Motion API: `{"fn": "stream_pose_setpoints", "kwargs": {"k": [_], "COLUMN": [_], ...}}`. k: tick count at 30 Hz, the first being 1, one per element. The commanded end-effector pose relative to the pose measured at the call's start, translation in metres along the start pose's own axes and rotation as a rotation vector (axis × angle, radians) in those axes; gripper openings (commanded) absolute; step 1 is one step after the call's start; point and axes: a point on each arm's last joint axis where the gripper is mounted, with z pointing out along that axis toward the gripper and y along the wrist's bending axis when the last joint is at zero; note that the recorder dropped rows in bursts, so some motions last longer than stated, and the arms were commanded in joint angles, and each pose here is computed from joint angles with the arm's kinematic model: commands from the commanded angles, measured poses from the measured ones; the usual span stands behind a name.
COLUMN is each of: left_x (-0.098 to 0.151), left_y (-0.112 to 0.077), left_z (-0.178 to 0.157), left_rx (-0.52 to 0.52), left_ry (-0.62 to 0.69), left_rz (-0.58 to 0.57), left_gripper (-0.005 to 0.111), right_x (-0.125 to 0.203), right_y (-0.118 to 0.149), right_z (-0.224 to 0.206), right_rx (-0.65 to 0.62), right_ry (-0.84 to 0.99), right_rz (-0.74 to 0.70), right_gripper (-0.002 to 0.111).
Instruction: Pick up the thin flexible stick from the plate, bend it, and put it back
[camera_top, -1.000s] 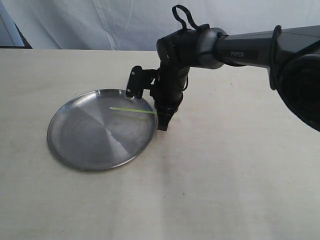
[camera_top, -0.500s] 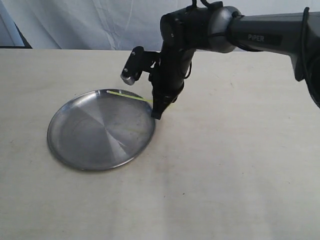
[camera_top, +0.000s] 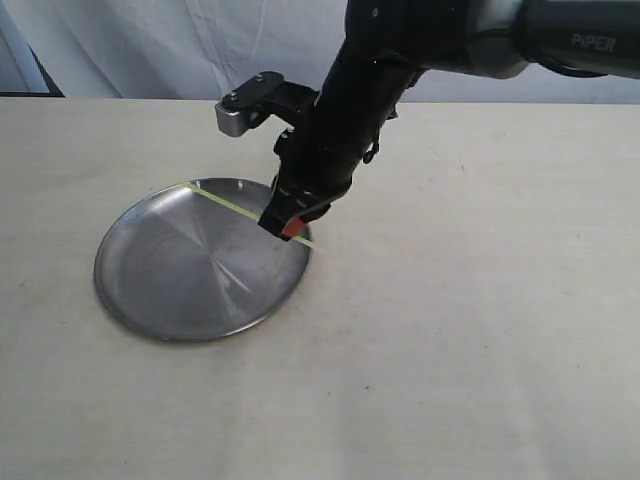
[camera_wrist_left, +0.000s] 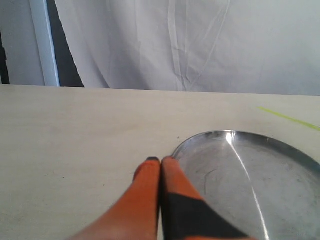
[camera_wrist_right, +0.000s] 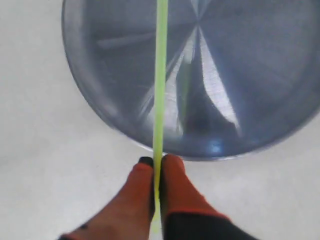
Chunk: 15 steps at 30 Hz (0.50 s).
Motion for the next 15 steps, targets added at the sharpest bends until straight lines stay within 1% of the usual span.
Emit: {"fn": "stream_pose_setpoints", "kwargs": {"k": [1, 2, 3, 5, 6, 8, 9, 11, 12, 13, 15], "left_x": [-0.005, -0.010, -0.016, -0.019, -0.018, -0.014, -0.012, -0.002, 0.000, -0.001, -0.005], "left_y": [-0.003, -0.002, 0.001, 0.004, 0.003, -0.001, -0.004, -0.013, -0.017, -0.019, -0.019], "left_z": [0.000, -0.001, -0.002, -0.002, -0.002, -0.002, -0.001, -0.001, -0.002, -0.002, -0.002], "left_rx": [0.047, 0.045, 0.042, 0.050, 0.057, 0.084, 0.101, 0.153, 0.181, 0.207, 0.223], "left_ry": [-0.059, -0.110, -0.181, -0.222, -0.214, -0.154, -0.112, 0.020, 0.057, 0.054, 0.005], "left_rz": [-0.417, -0.496, -0.632, -0.821, -0.853, -0.854, -0.834, -0.690, -0.664, -0.680, -0.662], "left_gripper": [0.000, 0.000, 0.000, 0.000, 0.000, 0.000, 0.000, 0.000, 0.000, 0.000, 0.000], "right_x": [0.006, 0.007, 0.009, 0.012, 0.014, 0.019, 0.022, 0.029, 0.032, 0.035, 0.038], "right_y": [0.014, 0.017, 0.023, 0.033, 0.036, 0.040, 0.041, 0.045, 0.048, 0.050, 0.055], "right_z": [-0.011, -0.012, -0.012, -0.012, -0.011, -0.009, -0.007, -0.003, -0.003, -0.002, -0.004], "right_rx": [-0.059, -0.081, -0.123, -0.198, -0.223, -0.243, -0.254, -0.277, -0.289, -0.302, -0.326], "right_ry": [-0.046, -0.056, -0.081, -0.128, -0.139, -0.156, -0.160, -0.164, -0.170, -0.175, -0.206], "right_rz": [0.035, 0.048, 0.083, 0.128, 0.143, 0.173, 0.194, 0.238, 0.256, 0.268, 0.274], "right_gripper": [-0.001, -0.001, -0.001, -0.001, -0.001, -0.001, -0.001, -0.001, -0.001, -0.001, -0.001]}}
